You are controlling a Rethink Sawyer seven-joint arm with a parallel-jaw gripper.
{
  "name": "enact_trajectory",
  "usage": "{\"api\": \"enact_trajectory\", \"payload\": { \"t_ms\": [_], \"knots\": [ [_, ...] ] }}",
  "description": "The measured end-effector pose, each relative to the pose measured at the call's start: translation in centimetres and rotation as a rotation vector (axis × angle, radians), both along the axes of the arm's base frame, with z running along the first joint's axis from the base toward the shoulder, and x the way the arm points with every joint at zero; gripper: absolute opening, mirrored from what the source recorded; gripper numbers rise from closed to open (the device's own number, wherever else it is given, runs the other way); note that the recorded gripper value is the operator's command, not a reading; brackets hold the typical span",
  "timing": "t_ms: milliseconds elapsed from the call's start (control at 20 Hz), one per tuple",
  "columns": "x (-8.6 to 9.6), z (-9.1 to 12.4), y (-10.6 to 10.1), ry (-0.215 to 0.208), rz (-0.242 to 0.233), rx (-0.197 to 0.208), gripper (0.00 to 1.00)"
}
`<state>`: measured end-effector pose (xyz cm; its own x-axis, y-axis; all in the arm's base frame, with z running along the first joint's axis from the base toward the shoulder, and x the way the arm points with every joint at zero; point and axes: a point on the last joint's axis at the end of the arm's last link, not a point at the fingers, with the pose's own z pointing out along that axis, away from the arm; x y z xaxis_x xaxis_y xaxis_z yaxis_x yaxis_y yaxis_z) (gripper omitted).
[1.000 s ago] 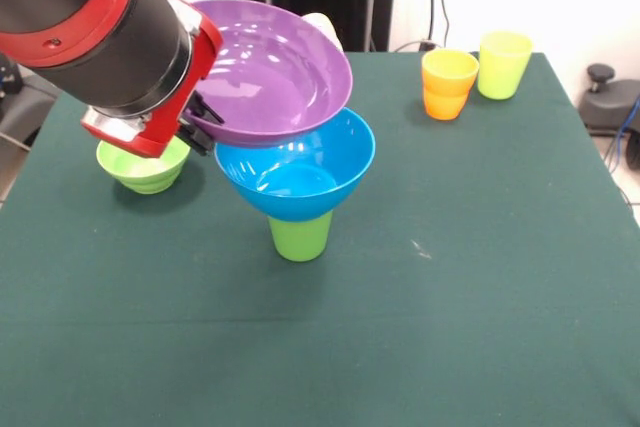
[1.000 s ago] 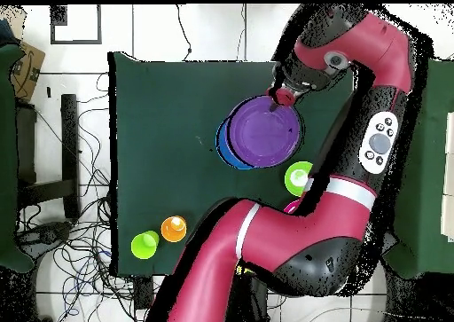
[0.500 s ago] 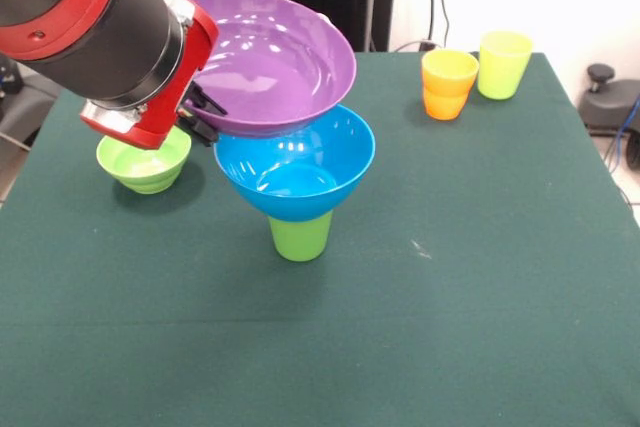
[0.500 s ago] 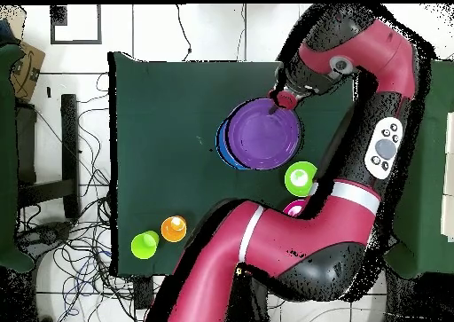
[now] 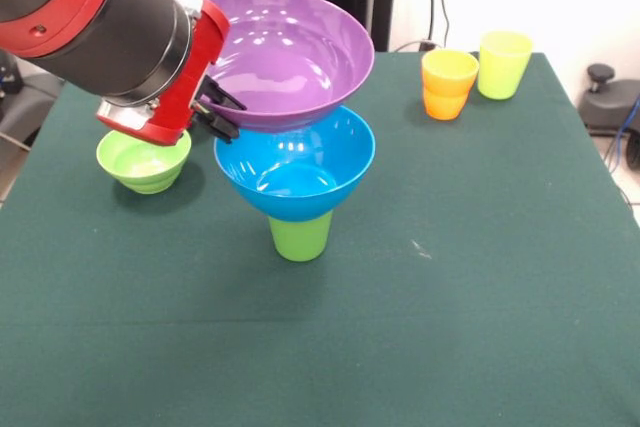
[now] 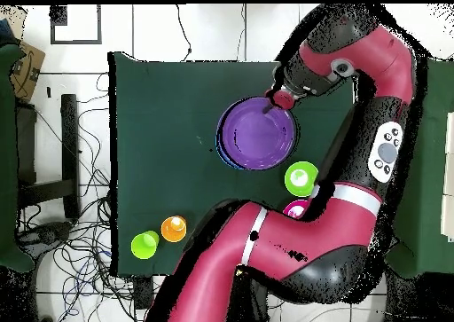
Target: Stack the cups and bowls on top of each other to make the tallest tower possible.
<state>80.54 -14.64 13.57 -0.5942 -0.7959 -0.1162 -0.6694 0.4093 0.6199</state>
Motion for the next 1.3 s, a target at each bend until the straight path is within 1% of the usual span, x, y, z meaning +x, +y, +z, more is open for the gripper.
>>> {"api": "enact_trajectory", "payload": {
  "t_ms": [150, 250, 350, 400, 550, 650, 750, 850, 1050, 1300],
  "knots": [
    [0.0, 0.0, 0.0, -0.01, -0.007, 0.006, 0.0],
    [0.1, -0.2, 0.0, -0.026, -0.018, 0.012, 0.0],
    [0.1, -0.3, 0.0, -0.032, -0.021, 0.011, 0.0],
    [0.1, -0.7, -0.1, -0.044, -0.027, -0.002, 0.0],
    [0.0, -1.2, -0.4, -0.053, -0.033, -0.021, 0.0],
    [-0.1, -1.8, -0.7, -0.067, -0.037, -0.049, 0.0],
    [-0.3, -2.3, -0.8, -0.072, -0.038, -0.062, 0.0],
    [-0.4, -2.6, -0.8, -0.074, -0.039, -0.066, 0.0],
    [-0.6, -3.0, -0.7, -0.078, -0.04, -0.07, 0.0],
    [-1.0, -3.1, -0.4, -0.068, -0.035, -0.065, 0.0]
  ]
}}
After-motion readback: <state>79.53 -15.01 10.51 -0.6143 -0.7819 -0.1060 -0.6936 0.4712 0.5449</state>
